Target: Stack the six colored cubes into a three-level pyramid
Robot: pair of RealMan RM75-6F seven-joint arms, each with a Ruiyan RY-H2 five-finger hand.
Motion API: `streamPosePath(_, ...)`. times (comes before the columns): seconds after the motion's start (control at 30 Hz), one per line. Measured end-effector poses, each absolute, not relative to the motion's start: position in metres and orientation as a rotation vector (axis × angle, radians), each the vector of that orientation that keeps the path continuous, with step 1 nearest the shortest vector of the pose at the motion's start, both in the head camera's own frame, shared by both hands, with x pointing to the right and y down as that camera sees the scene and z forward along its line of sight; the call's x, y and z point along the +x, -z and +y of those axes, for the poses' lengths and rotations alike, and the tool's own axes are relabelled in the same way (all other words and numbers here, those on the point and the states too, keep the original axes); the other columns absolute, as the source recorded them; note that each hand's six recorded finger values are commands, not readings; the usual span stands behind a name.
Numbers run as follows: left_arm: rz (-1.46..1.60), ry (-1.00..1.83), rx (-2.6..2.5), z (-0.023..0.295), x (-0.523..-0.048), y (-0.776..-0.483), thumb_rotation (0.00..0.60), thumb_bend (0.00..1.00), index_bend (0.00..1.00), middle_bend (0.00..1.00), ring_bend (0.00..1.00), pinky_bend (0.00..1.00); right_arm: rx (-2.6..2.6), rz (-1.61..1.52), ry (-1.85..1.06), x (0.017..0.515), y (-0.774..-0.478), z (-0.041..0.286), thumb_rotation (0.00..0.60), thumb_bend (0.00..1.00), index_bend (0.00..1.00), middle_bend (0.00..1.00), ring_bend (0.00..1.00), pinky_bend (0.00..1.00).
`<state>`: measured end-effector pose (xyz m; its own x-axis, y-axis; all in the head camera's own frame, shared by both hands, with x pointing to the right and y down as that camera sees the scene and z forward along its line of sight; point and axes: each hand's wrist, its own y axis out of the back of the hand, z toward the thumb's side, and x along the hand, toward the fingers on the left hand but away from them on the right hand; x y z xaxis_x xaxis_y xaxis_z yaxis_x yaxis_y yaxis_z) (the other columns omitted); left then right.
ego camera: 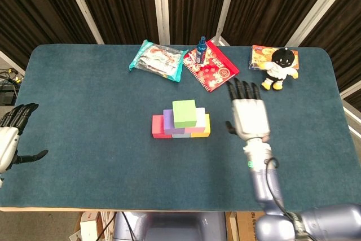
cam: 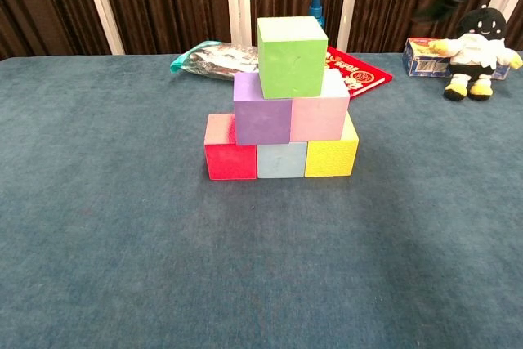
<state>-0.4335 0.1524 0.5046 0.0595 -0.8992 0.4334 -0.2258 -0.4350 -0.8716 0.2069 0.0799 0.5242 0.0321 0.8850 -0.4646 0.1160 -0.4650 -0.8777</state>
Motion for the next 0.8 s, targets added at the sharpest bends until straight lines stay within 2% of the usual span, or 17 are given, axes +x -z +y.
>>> streamPosePath(0.37, 1.142, 1.431, -1.668, 0.179, -0.454, -0.514, 0.600, 0.13, 0.00, 0.02, 0.02, 0.09, -1.732, -1.184, -1.478, 0.314, -0.545, 0.149, 0.600, 0.29, 0.00, 0.00, 0.00, 0.00)
streamPosePath(0.67, 1.156, 1.454, -1.622, 0.217, -0.485, -0.522, 0.600, 0.13, 0.00, 0.01, 0.02, 0.09, -1.725, -1.147, -1.440, 0.365, -0.557, 0.211, 0.600, 0.29, 0.00, 0.00, 0.00, 0.00)
streamPosePath(0.8, 1.165, 1.448, -1.591, 0.230, -0.496, -0.522, 0.600, 0.13, 0.00, 0.01, 0.02, 0.09, -1.711, -1.139, -1.407, 0.374, -0.557, 0.227, 0.600, 0.29, 0.00, 0.00, 0.00, 0.00)
